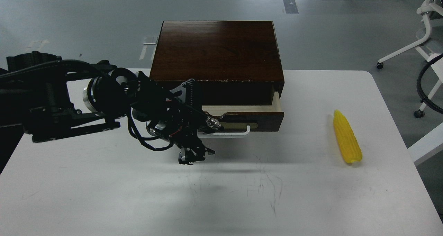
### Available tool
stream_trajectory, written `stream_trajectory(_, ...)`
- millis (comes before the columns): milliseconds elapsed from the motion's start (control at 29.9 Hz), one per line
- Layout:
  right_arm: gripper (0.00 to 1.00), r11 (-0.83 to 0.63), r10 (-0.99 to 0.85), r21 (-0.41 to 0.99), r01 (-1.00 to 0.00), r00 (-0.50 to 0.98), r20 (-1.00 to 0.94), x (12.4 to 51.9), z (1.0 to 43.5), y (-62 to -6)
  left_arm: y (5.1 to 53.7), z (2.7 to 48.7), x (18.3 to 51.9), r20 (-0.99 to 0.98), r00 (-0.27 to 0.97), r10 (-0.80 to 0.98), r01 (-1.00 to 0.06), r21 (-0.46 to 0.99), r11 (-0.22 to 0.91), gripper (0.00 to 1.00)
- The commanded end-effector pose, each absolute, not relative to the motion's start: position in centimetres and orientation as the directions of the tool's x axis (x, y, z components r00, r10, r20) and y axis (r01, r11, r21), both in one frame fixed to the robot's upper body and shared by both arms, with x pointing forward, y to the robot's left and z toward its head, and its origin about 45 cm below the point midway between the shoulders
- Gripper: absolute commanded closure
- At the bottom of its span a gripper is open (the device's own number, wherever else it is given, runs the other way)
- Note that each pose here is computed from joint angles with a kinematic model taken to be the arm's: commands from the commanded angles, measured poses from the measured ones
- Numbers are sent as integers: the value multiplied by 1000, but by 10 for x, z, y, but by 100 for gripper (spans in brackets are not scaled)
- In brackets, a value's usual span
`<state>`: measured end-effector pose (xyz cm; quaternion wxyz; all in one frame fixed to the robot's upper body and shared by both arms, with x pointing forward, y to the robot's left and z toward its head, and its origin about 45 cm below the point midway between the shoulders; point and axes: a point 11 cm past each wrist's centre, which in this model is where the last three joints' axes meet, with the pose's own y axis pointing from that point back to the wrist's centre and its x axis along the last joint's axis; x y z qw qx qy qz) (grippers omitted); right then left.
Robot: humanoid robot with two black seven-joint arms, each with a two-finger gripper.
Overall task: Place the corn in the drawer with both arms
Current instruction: 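Pull the drawer out toward the robot with the left gripper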
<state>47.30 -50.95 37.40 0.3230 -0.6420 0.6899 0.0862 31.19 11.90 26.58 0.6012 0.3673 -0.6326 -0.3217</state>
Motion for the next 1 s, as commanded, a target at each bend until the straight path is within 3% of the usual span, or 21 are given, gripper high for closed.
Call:
stream_trajectory(0, 0, 162, -831, -296, -941, 32, -556, 473, 374, -510, 118, 266, 311, 525, -10, -851, -74, 848, 524, 33)
stream_trajectory(536, 0, 165, -832, -296, -941, 28, -554, 471, 375, -513, 118, 270, 313, 526, -18, -851, -85, 847, 525, 34)
stream_trajectory(736, 0, 165, -832, -296, -941, 28, -554, 471, 375, -513, 117, 270, 311, 527, -21, -850, -81, 846, 526, 43)
stream_trajectory(971, 0, 166, -832, -293, -942, 26, -554, 471, 373, -513, 116, 272, 309, 528, -31, -848, -75, 845, 529, 47)
